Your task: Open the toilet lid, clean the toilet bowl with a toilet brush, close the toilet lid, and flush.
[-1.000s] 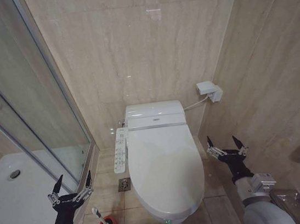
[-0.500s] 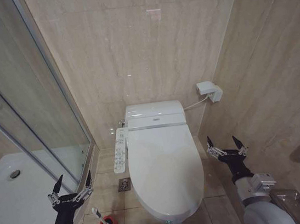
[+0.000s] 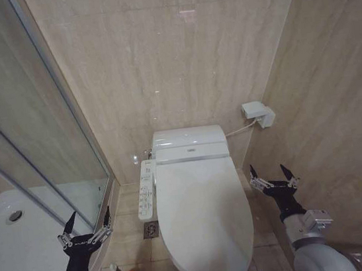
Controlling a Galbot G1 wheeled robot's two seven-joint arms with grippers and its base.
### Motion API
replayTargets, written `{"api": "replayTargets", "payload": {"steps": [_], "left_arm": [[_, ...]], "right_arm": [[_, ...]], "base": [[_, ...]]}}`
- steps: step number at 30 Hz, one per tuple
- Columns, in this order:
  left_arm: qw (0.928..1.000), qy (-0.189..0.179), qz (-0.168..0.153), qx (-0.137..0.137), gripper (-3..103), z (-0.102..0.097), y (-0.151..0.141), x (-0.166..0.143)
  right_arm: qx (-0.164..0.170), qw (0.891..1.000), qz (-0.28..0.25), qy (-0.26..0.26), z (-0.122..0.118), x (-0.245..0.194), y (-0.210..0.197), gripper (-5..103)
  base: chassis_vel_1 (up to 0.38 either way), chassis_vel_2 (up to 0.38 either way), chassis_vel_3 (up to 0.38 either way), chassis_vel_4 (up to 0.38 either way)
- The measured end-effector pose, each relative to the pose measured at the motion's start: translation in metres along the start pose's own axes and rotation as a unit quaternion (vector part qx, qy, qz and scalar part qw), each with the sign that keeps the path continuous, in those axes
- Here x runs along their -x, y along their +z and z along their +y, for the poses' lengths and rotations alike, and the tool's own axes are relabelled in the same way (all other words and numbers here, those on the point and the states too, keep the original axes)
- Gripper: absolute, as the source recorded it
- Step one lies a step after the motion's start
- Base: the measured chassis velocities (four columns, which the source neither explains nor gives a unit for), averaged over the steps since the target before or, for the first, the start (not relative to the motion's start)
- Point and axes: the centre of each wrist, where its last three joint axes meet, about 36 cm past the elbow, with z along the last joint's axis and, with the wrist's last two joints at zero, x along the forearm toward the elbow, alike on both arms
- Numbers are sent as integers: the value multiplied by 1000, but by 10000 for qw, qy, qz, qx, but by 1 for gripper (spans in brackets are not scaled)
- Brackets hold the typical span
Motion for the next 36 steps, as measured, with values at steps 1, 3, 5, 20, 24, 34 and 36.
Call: {"api": "replayTargets", "payload": {"steps": [1, 3, 5, 20, 24, 34, 36], "left_arm": [[10000, 0, 0, 0, 100, 0, 0, 0], [10000, 0, 0, 0, 100, 0, 0, 0], [10000, 0, 1, 0, 100, 0, 0, 0], [10000, 0, -1, 0, 100, 0, 0, 0], [10000, 0, 1, 0, 100, 0, 0, 0], [10000, 0, 0, 0, 100, 0, 0, 0], [10000, 0, 0, 0, 100, 0, 0, 0]], "right_arm": [[0, 10000, 0, 0, 0, 0, 0, 100], [0, 10000, 0, 0, 0, 0, 0, 100], [0, 10000, 2, 0, 0, 0, 0, 100], [0, 10000, 1, 1, 0, 0, 0, 100], [0, 10000, 2, 0, 0, 0, 0, 100], [-1, 10000, 4, 1, 0, 0, 0, 100], [0, 10000, 0, 0, 0, 0, 0, 100]], "base": [[-65, 68, 73, -107], [-33, 34, 10, -25], [0, 0, 0, 0], [-40, 39, 43, -40], [-7, 14, 7, -5], [-43, 43, 40, -41], [-70, 91, 42, -74]]}}
